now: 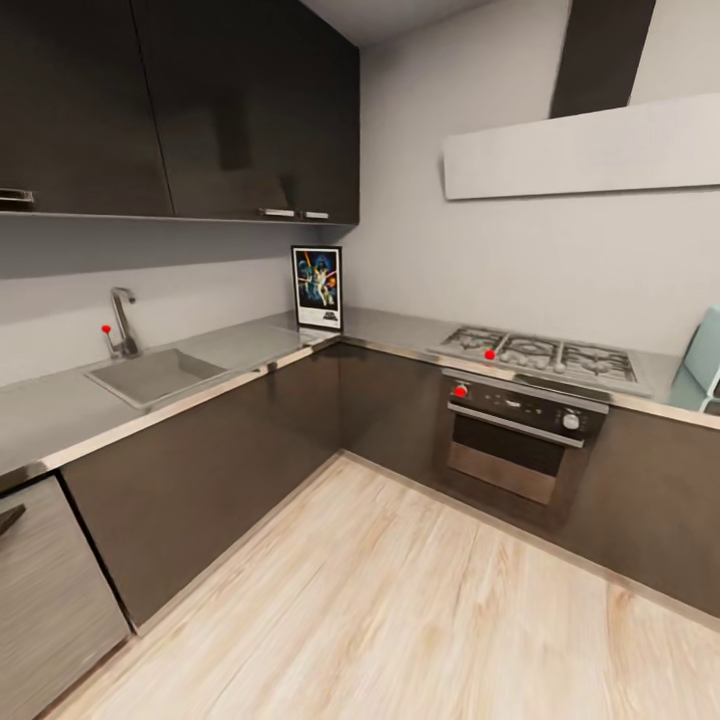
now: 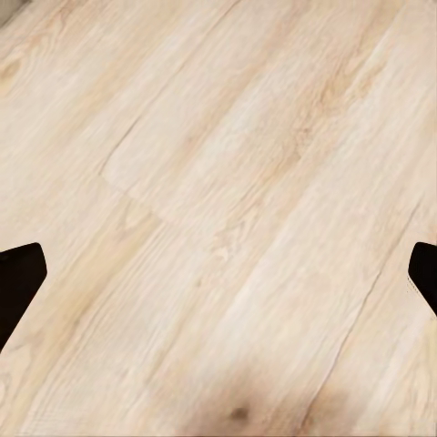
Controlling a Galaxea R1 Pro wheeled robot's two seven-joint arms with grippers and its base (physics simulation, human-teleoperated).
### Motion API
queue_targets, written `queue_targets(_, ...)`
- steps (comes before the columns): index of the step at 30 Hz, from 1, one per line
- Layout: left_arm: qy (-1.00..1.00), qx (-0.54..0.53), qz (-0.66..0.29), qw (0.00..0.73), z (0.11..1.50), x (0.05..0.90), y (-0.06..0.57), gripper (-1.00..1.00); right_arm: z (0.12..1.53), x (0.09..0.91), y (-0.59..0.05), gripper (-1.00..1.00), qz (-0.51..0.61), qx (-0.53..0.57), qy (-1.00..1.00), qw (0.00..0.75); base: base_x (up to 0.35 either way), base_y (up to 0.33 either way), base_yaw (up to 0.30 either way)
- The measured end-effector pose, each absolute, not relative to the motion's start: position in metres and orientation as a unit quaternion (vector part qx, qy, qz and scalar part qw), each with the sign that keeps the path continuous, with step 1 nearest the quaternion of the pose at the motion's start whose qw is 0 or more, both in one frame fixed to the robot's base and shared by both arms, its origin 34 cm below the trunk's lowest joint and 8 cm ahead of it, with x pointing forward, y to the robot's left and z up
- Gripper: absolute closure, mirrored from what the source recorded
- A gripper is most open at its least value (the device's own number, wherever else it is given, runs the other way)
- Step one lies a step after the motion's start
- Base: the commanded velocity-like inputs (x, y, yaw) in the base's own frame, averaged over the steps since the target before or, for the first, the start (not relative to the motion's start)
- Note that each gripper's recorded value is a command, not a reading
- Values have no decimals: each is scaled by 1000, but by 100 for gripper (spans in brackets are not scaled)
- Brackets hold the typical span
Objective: Pick up the poster from the kitchen countertop and hang it on one of the wall nails in the kitchen.
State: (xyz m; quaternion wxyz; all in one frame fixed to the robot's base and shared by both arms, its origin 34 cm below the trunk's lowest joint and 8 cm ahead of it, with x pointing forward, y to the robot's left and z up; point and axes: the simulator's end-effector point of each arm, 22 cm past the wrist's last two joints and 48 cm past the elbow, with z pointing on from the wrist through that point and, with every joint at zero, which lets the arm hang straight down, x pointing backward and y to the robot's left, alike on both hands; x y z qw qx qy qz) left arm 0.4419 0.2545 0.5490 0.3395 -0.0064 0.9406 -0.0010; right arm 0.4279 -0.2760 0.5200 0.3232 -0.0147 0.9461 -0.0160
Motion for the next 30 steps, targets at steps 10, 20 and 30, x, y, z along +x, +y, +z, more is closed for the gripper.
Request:
queue_targets(10,941,-6,-1,339,549,442,255,-100,520,428,-276,-100,-16,-15,946,323,337,-104,62)
queue_targets(20,941,-7,-1,339,549,442,255,-100,520,428,-276,-100,-17,-15,946,323,337,-104,264)
queue_targets(30,941,-6,-1,339,549,442,255,-100,520,428,-276,-100,-17,-15,946,323,337,-104,247)
